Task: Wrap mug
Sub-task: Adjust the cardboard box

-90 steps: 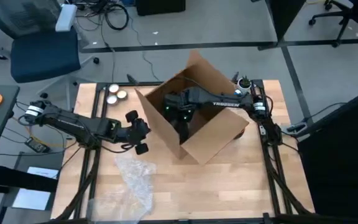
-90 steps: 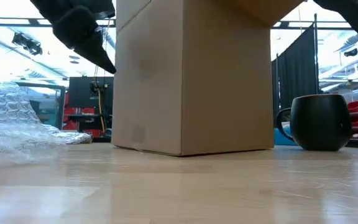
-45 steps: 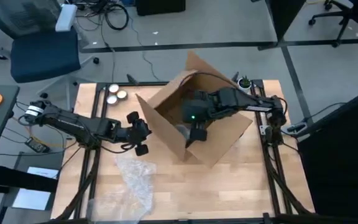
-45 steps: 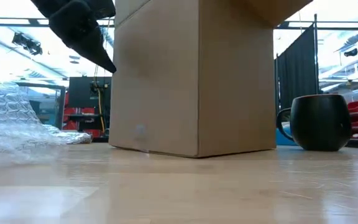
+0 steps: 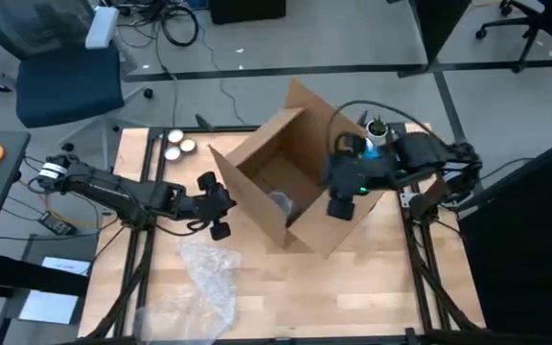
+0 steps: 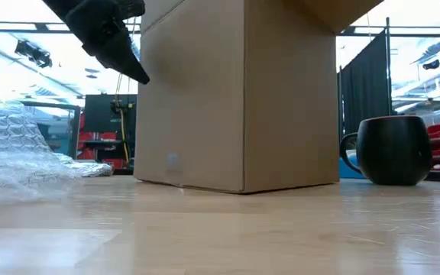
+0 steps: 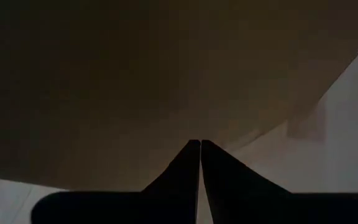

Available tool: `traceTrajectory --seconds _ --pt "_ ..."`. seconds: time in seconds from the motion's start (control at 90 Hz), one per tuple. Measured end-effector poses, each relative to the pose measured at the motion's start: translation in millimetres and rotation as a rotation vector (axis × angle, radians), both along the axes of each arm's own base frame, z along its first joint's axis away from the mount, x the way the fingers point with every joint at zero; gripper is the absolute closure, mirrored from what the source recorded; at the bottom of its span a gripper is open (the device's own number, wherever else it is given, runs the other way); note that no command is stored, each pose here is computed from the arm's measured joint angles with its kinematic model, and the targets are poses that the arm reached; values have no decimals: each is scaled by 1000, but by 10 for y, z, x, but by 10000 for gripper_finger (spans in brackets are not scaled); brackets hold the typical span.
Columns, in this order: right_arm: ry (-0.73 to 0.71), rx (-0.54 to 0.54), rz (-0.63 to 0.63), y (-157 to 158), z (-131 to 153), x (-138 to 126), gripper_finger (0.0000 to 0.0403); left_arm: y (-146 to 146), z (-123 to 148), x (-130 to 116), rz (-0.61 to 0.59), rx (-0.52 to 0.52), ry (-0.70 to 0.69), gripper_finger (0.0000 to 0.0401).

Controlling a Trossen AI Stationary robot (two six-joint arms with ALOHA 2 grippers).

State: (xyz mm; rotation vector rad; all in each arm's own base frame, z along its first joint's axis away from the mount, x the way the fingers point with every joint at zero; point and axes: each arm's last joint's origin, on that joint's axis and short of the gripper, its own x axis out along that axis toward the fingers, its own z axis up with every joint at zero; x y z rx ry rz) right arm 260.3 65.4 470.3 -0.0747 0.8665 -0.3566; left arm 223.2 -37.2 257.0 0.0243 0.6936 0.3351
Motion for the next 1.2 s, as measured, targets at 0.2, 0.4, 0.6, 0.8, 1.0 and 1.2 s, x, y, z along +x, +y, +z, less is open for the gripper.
traceTrajectory --seconds 0.2,0.4,0.6,0.8,1.0,1.2 --pt "3 83 -41 313 -304 -76 249 -11 54 48 -26 15 -63 401" --pt "-48 129 42 722 -673 102 253 -19 103 85 -33 11 -124 401" --pt "-124 157 97 925 -1016 283 257 -79 165 105 -63 11 -171 401" --pt "-210 164 92 881 -1349 491 258 -399 244 36 -174 -34 -205 401" --pt "-389 140 108 672 -1578 763 261 -795 266 -141 -256 -79 -249 401" --pt "-458 81 51 313 -1618 924 263 -1124 229 -329 -302 -137 -266 401"
